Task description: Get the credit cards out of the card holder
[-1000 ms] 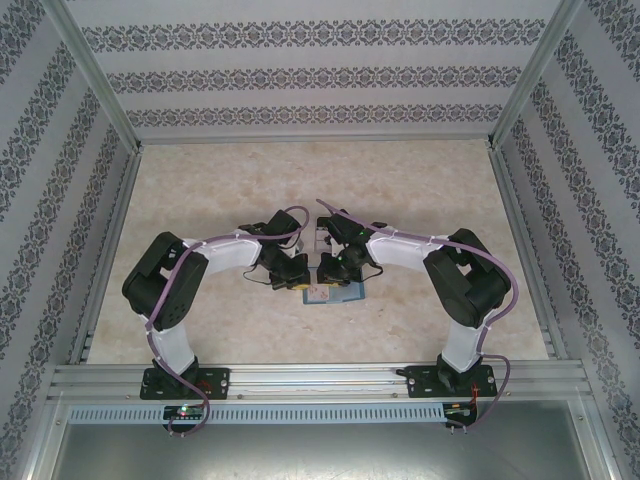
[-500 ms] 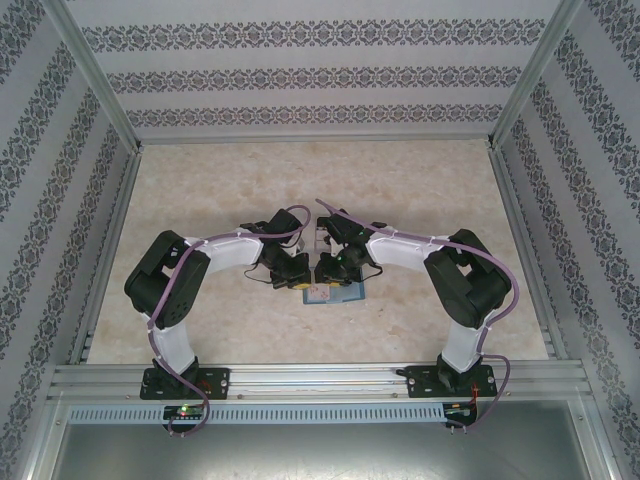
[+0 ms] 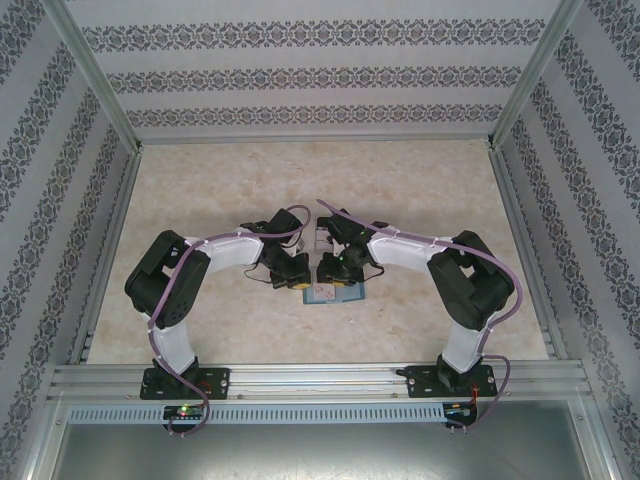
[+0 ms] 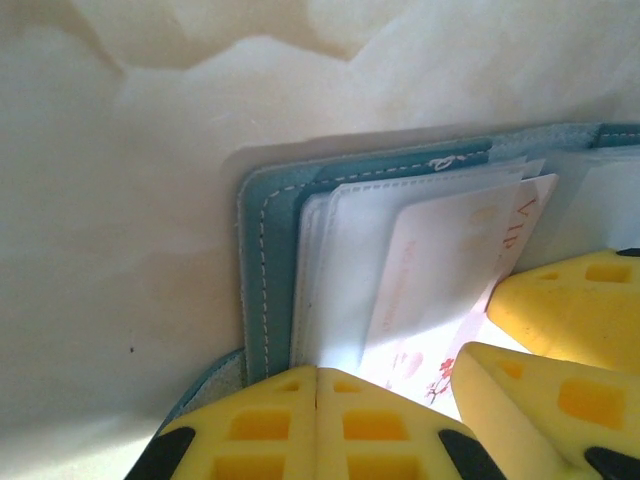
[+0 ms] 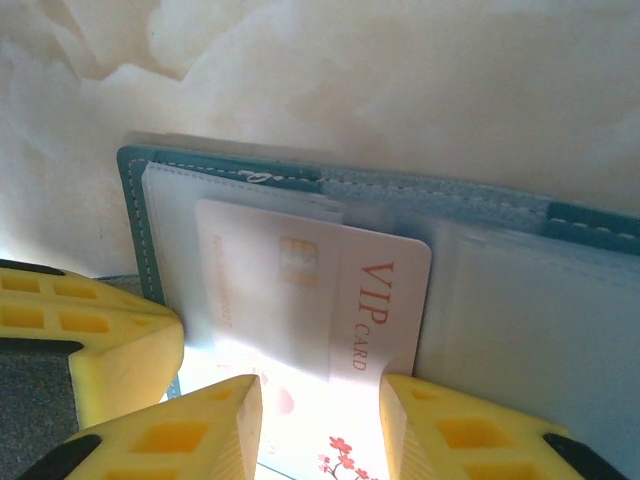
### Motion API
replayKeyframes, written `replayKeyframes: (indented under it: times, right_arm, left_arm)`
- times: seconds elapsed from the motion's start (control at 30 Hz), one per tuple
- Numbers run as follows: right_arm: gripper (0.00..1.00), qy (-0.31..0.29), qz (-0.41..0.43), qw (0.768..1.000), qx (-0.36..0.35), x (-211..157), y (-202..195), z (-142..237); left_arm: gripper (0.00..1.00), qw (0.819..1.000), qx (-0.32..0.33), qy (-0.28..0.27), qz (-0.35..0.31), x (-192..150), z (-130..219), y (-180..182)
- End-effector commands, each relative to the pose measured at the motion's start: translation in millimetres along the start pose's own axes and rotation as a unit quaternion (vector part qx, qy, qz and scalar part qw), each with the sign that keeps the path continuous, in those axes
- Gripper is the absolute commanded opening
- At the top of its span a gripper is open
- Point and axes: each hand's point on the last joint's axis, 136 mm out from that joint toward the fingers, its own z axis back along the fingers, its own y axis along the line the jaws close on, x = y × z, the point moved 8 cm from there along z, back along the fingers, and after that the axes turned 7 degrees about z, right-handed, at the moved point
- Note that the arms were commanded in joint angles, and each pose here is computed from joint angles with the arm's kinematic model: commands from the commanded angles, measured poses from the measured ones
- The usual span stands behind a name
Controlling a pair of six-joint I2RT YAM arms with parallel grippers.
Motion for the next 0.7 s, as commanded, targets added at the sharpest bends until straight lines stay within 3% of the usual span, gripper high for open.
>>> replayKeyframes:
  times: [0.0, 0.37, 0.67]
  right_arm:
    - [0.38, -0.002, 0.010, 1.000, -0.028, -3.8, -2.4, 7.5]
    - [0.39, -0.015, 0.009, 1.000, -0.001, 0.1, 4.9, 15.1]
    - [0.38, -0.027, 0.006, 0.999, 0.020, -1.3, 6.8, 20.5]
  left_arm:
    - [0.00, 0.999, 0.038, 0.002, -0.002, -3.4, -3.9, 7.7]
    - [0.00, 0.999, 0.004, -0.016, -0.030, -4.0, 15.9, -16.6]
    - [0.00, 0.999, -0.019, -0.001, -0.033, -4.8, 7.9, -27.7]
